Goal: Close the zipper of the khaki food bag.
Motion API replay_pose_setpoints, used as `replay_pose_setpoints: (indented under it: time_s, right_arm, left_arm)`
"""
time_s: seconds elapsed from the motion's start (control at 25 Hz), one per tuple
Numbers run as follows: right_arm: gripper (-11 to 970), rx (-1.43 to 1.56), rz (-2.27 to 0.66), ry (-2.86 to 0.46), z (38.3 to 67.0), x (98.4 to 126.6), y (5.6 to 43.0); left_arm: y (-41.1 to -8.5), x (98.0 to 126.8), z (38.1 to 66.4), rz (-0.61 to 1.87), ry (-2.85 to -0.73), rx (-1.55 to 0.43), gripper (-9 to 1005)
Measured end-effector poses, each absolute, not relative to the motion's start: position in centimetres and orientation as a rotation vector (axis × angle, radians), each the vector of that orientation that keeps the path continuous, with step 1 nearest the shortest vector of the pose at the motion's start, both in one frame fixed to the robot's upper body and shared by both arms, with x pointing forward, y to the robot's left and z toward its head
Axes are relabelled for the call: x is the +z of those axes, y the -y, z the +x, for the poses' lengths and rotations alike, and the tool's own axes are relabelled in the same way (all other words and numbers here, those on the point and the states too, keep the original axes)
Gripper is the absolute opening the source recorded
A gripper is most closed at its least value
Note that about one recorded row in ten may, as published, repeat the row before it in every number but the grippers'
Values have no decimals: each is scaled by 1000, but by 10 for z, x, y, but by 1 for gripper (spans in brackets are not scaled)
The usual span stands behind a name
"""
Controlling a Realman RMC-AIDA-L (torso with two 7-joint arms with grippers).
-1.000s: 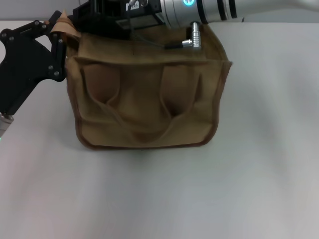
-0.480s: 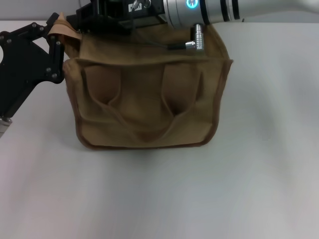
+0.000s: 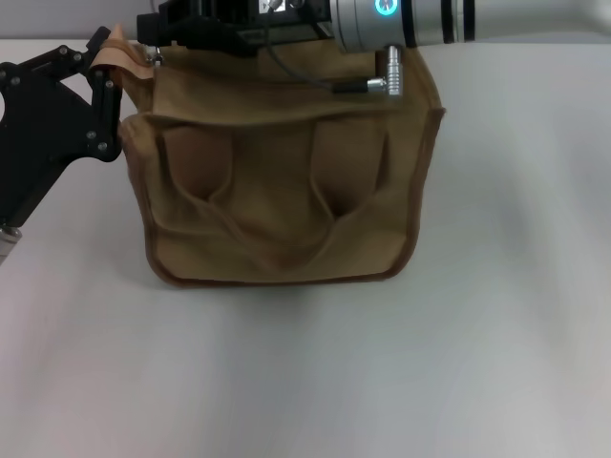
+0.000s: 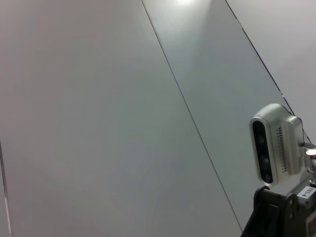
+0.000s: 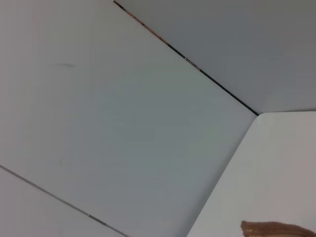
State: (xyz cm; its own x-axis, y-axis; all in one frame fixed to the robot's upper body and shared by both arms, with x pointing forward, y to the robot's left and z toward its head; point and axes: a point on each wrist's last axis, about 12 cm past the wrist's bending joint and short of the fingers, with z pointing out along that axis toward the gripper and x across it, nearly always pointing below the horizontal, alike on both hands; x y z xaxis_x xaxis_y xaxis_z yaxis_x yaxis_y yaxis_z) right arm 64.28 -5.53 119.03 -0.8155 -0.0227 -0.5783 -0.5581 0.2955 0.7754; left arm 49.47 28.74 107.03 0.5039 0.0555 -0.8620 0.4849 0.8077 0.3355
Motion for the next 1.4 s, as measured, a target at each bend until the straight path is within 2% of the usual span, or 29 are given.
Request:
replay_pose_setpoints:
  time_s: [0.32, 1.2, 1.4]
  right_arm:
    - [11, 1561, -520, -2057, 639, 1184, 66]
    - [3, 1523, -490, -1840, 629, 1162, 111]
    - [0, 1587, -473, -1777, 624, 1165, 119]
  left_arm:
    - [-289, 1069, 493, 593, -1032, -277, 47]
    - [-301, 1062, 482, 540, -1076, -239, 53]
    - [-301, 1062, 482, 539, -1079, -238, 54]
